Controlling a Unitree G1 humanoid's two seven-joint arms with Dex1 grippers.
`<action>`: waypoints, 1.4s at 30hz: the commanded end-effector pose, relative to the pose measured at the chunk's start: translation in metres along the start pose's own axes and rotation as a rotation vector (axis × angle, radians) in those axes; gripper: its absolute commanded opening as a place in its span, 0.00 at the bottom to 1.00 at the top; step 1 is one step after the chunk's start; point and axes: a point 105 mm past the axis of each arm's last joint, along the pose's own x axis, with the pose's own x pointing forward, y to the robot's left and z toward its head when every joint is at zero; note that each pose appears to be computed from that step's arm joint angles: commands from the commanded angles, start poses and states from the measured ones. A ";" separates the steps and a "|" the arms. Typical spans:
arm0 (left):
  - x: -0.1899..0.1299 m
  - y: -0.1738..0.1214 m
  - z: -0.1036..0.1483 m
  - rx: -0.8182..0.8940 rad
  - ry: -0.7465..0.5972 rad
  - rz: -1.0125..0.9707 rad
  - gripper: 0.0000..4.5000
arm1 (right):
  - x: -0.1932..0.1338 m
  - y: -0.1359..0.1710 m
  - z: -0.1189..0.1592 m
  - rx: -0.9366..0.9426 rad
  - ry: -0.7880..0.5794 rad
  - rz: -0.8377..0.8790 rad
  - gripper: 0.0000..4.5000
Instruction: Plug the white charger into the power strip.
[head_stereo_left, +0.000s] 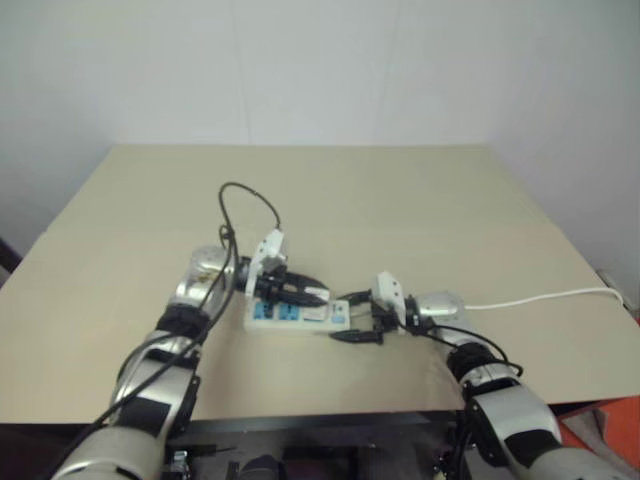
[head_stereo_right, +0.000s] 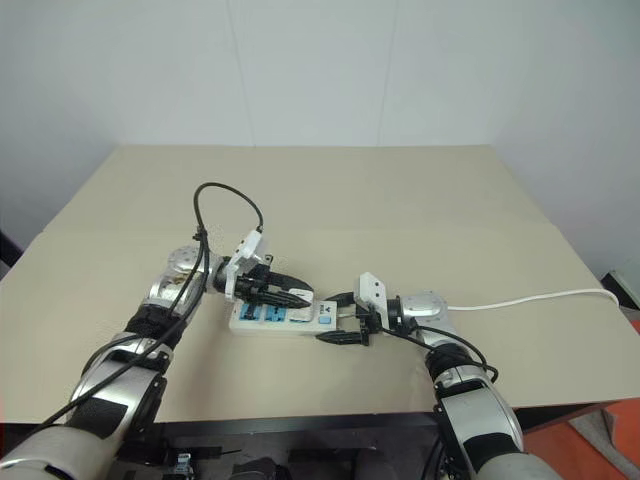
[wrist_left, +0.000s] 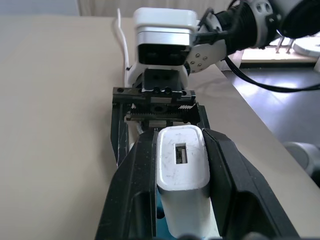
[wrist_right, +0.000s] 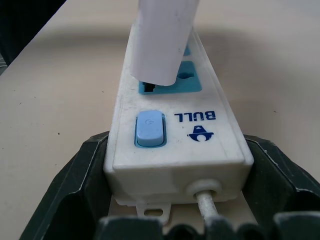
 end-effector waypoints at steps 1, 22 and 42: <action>-0.003 -0.002 -0.004 0.014 -0.030 0.038 0.23 | -0.002 0.009 -0.013 0.018 0.047 0.028 0.76; -0.012 -0.017 -0.077 -0.043 0.220 0.099 0.23 | -0.003 0.012 -0.014 0.014 0.054 0.034 0.76; -0.018 -0.021 -0.087 -0.085 0.239 0.125 0.23 | 0.000 0.012 -0.016 0.002 0.066 0.032 0.76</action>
